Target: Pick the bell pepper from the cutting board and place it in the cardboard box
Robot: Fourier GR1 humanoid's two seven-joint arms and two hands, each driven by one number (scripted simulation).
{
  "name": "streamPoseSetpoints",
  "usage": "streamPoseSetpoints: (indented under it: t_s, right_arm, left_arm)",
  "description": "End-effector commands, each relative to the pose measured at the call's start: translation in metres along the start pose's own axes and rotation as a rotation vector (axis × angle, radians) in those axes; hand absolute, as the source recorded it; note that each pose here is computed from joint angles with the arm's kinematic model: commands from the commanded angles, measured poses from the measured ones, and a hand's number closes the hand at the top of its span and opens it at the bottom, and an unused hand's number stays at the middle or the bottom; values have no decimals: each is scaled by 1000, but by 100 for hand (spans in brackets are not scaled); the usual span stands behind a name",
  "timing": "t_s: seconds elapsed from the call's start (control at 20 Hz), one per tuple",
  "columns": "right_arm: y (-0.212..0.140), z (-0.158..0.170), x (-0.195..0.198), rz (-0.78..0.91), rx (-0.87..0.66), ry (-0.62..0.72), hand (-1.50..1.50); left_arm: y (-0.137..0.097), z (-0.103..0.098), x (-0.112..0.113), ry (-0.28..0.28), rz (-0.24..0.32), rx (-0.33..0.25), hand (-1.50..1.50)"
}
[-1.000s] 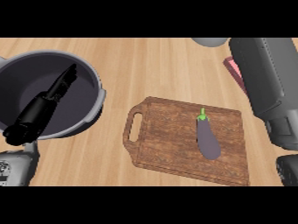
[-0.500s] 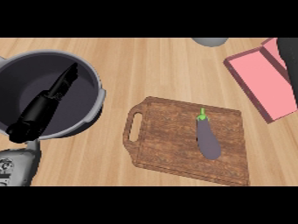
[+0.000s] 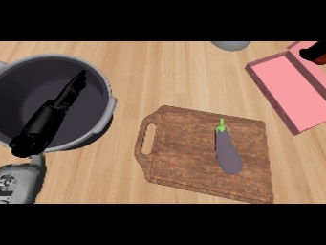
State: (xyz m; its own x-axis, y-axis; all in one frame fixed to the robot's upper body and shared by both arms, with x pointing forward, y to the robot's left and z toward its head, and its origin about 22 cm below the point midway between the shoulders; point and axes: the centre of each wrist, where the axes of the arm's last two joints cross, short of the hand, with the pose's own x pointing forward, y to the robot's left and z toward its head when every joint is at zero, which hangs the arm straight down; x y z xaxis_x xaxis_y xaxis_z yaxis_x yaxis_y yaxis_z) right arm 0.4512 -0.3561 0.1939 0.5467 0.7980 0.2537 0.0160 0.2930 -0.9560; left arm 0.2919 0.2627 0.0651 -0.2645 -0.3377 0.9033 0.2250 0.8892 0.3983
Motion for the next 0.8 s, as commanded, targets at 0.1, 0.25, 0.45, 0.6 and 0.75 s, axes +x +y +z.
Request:
streamPoseSetpoints:
  t_s: [0.1, 0.25, 0.45, 0.6, 0.75]
  right_arm:
    - [0, -11, -50, 14, 196, 25, -150]
    - [13, -7, -29, -10, 256, -90, -150]
    - [-6, -8, -41, -165, 148, -247, -150]
    - [-30, -8, -49, -460, -47, -312, -150]
    - [-34, -7, -43, -849, -129, -299, -150]
  left_arm:
    - [4, -3, -3, -6, -4, -11, 0]
    - [18, -10, -4, -10, 2, 13, 0]
    - [9, -4, -5, 4, -7, 0, 0]
    - [6, -7, 4, 8, -6, 1, 0]
    - [7, 2, -8, 23, 4, 18, 0]
